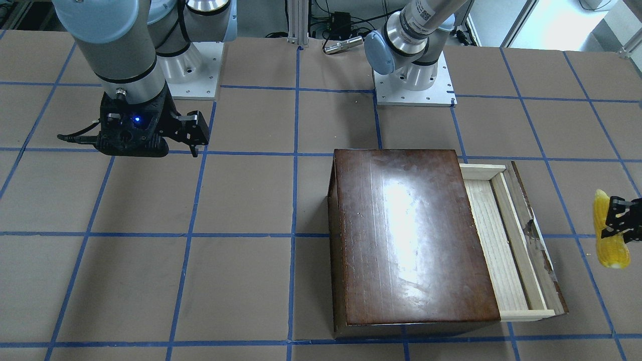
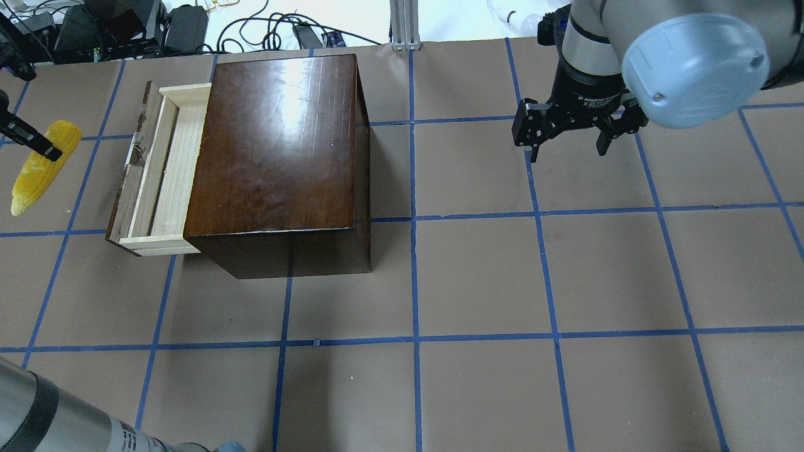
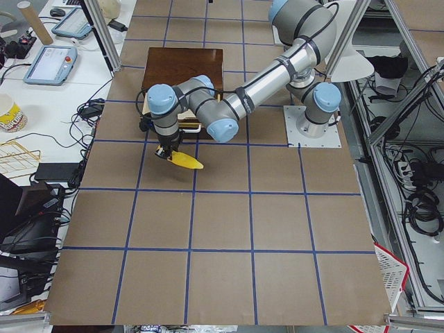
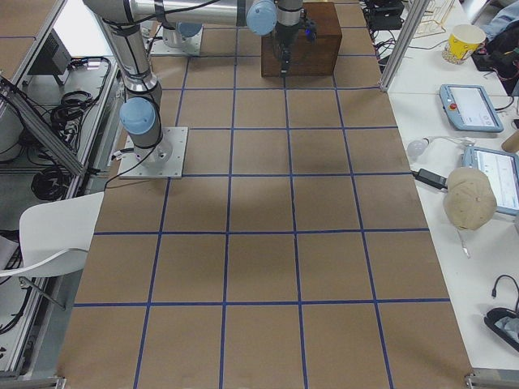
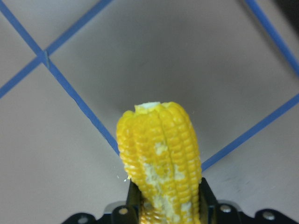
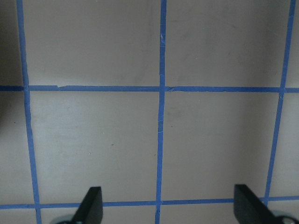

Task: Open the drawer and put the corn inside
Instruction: 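Carry the corn over the open drawer with the left gripper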

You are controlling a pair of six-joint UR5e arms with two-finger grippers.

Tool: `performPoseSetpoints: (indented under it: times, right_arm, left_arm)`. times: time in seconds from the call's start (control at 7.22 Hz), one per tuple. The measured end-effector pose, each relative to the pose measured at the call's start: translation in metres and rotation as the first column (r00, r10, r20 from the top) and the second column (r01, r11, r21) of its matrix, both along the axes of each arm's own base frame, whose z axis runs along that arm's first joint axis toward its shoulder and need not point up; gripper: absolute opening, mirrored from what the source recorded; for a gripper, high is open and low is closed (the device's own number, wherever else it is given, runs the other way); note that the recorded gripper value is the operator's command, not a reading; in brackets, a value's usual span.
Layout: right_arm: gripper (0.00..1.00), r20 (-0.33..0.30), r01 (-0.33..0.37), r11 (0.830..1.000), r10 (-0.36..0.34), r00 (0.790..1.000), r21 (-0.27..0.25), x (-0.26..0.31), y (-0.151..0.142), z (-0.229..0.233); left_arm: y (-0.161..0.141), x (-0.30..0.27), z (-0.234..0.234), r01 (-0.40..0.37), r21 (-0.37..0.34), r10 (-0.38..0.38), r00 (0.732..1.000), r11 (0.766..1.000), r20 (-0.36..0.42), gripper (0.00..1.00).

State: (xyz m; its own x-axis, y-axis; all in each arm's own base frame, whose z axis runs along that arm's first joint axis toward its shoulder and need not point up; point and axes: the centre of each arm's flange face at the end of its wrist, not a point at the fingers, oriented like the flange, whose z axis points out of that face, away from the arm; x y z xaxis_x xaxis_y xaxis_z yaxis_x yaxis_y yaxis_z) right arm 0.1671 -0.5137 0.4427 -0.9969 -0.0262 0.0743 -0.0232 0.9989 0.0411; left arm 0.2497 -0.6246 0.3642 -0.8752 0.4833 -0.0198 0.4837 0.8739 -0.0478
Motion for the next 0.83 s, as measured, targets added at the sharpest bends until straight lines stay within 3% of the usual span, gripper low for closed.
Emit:
performPoseSetpoints:
  times: [0.42, 0.83]
  right_arm:
    - [1.0, 0.0, 0.0, 1.0, 0.0, 1.0, 0.0, 0.0, 0.0, 0.0]
    - [1.0, 0.0, 0.0, 1.0, 0.0, 1.0, -0.001, 0.0, 0.0, 0.0]
  left_arm:
    - [-0.008, -0.074, 0.049, -0.157, 0.01, 0.157, 0.987, 0.988, -0.019, 0.0]
    - [-0.01, -0.156, 0.075, -0.282, 0.019, 0.283, 0.958, 0.959, -0.047, 0.0]
